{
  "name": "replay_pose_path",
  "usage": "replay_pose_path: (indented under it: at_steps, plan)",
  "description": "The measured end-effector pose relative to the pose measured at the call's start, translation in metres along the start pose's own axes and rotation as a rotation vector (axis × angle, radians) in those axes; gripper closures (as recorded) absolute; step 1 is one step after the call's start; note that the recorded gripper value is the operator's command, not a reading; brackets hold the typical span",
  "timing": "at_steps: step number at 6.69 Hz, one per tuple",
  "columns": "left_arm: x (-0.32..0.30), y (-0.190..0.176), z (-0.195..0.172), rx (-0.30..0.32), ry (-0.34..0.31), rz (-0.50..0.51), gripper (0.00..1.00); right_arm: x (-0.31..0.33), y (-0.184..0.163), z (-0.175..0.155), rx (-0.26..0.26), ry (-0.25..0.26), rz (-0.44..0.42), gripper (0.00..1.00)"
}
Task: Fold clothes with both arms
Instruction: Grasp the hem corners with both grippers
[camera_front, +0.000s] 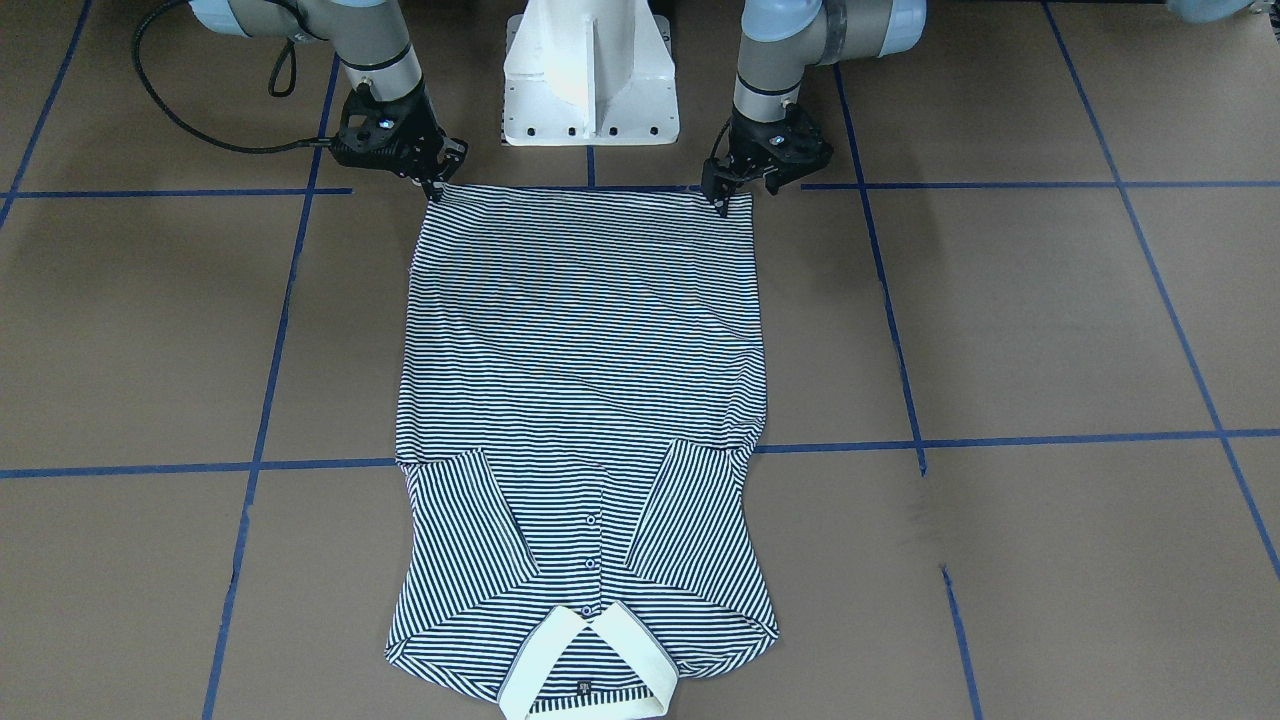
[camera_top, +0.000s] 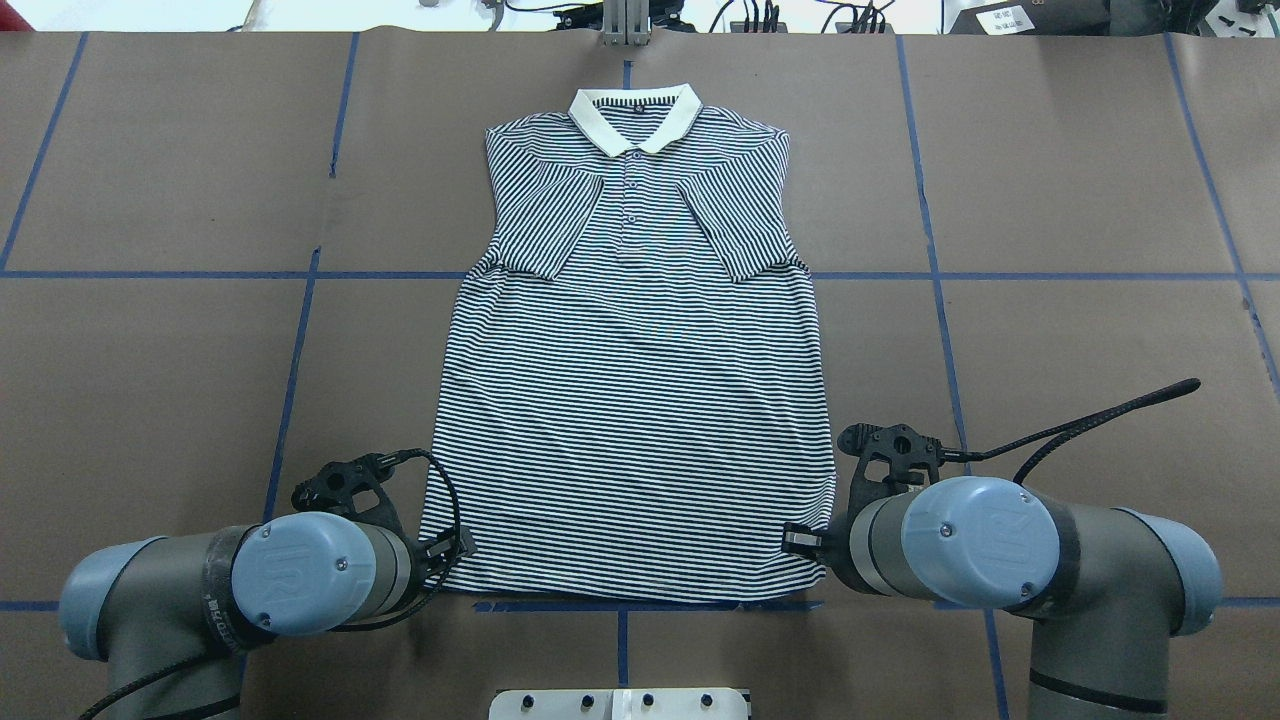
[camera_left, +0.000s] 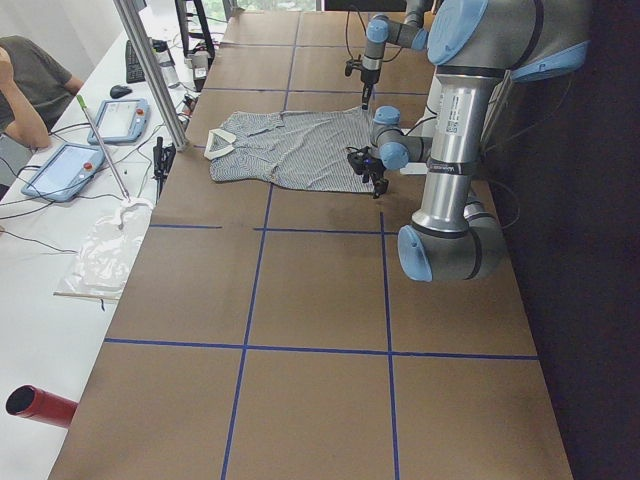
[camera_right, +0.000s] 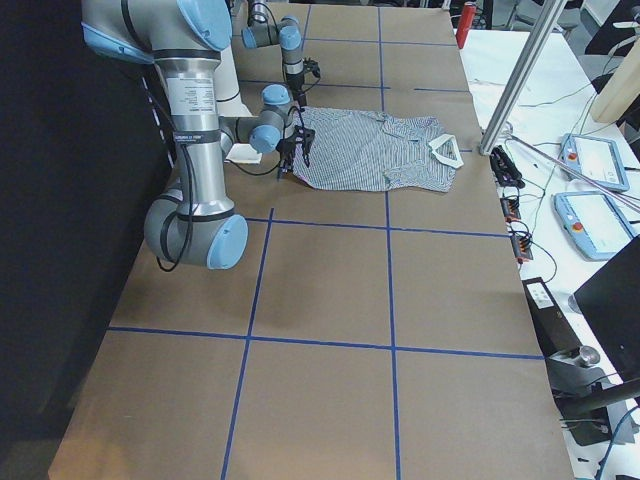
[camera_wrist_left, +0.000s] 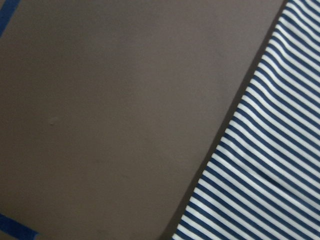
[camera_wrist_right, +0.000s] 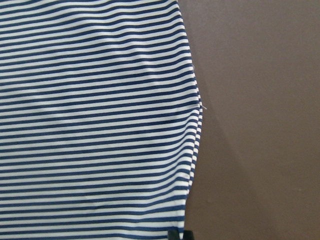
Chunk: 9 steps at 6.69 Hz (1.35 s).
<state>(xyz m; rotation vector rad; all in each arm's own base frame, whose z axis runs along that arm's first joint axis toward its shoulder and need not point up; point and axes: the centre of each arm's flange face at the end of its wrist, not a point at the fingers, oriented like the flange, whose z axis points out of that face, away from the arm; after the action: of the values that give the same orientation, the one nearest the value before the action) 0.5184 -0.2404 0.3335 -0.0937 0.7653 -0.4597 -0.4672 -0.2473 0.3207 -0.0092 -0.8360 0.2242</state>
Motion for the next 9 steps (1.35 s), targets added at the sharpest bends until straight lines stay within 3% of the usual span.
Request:
replay_pose_path:
  at_steps: [1, 2, 5, 7, 9]
  plan:
    - [0.0, 0.0, 0.0, -0.001, 0.0, -0.014, 0.82, 0.0, -0.001, -0.001, 0.001, -0.001, 0.001, 1.0]
    - [0.001, 0.001, -0.001, -0.002, 0.002, -0.026, 1.0, 0.0, -0.001, -0.002, 0.003, -0.002, 0.002, 1.0]
    - [0.003, 0.003, -0.007, -0.007, 0.001, -0.034, 1.0, -0.001, -0.002, -0.008, 0.006, -0.01, 0.002, 1.0]
    - [0.005, 0.004, -0.03, -0.016, 0.017, -0.032, 1.0, 0.0, -0.002, -0.012, -0.003, -0.013, 0.003, 1.0]
    - [0.0, 0.009, -0.073, -0.049, 0.038, -0.019, 1.0, 0.001, 0.009, -0.034, -0.067, -0.047, -0.006, 1.0]
